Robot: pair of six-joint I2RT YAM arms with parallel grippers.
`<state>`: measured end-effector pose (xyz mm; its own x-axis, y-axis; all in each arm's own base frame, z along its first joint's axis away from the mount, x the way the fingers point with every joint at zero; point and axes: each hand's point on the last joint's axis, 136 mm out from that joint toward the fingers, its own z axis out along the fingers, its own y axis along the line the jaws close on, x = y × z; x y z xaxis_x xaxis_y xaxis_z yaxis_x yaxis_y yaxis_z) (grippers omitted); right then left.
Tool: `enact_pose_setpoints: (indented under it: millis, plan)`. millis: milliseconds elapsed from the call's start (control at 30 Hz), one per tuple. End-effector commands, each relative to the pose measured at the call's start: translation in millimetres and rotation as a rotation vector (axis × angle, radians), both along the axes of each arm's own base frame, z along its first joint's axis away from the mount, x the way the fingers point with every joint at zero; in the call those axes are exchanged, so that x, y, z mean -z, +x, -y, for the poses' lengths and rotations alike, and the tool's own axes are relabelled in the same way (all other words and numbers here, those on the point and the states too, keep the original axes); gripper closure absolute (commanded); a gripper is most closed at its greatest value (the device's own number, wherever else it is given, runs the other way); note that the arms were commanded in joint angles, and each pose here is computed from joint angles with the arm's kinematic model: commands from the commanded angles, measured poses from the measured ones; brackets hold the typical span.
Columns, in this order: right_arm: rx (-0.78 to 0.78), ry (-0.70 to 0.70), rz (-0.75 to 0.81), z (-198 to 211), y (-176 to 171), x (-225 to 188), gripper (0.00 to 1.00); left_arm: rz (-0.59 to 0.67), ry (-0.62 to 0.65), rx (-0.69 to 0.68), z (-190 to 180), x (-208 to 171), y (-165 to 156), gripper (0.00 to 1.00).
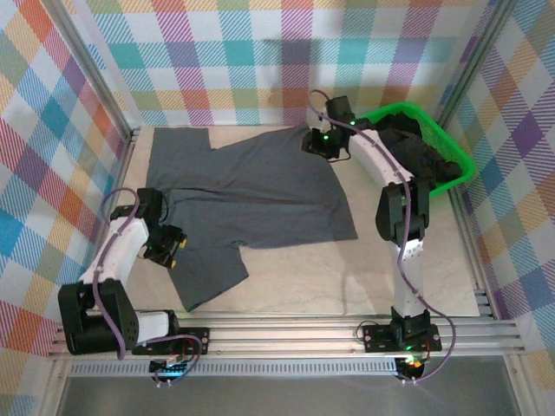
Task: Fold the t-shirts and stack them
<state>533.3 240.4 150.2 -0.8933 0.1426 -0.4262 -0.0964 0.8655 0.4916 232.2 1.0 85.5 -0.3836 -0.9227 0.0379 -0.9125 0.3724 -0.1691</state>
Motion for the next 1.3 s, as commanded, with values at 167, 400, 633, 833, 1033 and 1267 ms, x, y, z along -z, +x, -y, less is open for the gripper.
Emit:
enact_pose_setpoints:
  millis: [167, 400, 633, 833, 1033, 1267]
  plan:
    - [-0.028, 0.002, -0.079, -43, 26, 74, 0.62, 0.063, -0.034, -0.005, 9, -4, 19, 0.49]
    - [0.076, -0.097, -0.175, -20, 31, 114, 0.66, 0.053, -0.044, 0.026, 14, -2, -2, 0.49]
    - [0.250, -0.192, -0.321, 53, 17, 143, 0.69, 0.049, -0.055, 0.046, 17, -3, -7, 0.49]
    - [0.364, -0.255, -0.374, 108, 6, 144, 0.70, 0.048, -0.070, 0.061, 20, -2, -4, 0.49]
    - [0.303, -0.166, -0.307, 97, 8, 120, 0.66, 0.016, -0.079, 0.102, 25, 3, -8, 0.49]
    - [0.260, -0.115, -0.114, 80, 3, 27, 0.57, -0.106, -0.058, 0.215, 45, 22, -56, 0.49]
